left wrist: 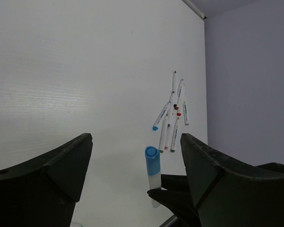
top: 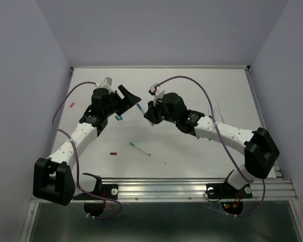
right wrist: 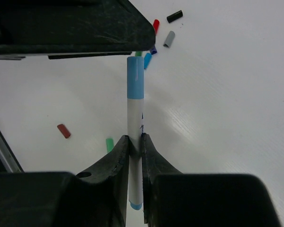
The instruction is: Open the pen caps
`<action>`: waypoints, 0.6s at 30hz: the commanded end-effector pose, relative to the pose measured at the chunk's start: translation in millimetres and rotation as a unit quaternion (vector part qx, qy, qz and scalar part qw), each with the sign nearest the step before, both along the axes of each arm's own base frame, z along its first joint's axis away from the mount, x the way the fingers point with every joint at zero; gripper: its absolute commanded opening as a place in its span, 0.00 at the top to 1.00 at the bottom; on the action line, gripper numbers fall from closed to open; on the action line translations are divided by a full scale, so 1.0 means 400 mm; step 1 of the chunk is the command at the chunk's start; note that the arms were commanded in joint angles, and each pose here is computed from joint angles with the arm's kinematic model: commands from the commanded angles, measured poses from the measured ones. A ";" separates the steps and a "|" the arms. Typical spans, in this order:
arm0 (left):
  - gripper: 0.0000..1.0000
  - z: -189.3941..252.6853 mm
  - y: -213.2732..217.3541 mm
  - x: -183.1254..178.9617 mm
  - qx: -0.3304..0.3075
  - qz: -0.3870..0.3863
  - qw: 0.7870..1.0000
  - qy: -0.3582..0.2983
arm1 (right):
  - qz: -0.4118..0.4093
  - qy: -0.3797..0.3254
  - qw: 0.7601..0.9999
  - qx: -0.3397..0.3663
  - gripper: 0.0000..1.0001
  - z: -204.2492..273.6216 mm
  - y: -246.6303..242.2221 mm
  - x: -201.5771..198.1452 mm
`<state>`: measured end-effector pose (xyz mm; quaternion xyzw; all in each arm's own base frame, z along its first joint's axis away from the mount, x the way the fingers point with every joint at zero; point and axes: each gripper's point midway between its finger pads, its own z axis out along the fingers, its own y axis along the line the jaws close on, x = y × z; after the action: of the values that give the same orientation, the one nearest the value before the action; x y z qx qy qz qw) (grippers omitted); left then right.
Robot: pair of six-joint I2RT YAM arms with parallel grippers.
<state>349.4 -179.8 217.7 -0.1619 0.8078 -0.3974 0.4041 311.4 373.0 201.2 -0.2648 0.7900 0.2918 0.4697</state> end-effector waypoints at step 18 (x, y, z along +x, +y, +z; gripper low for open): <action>0.88 0.097 -0.131 0.003 -0.042 -0.044 0.997 -0.052 | -0.022 -0.020 0.997 0.075 0.99 0.109 -0.008 -0.008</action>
<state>345.2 -224.7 219.8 -0.1412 0.8031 -0.4314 0.3859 308.9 372.2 213.8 -0.2280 0.7887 0.3163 0.4753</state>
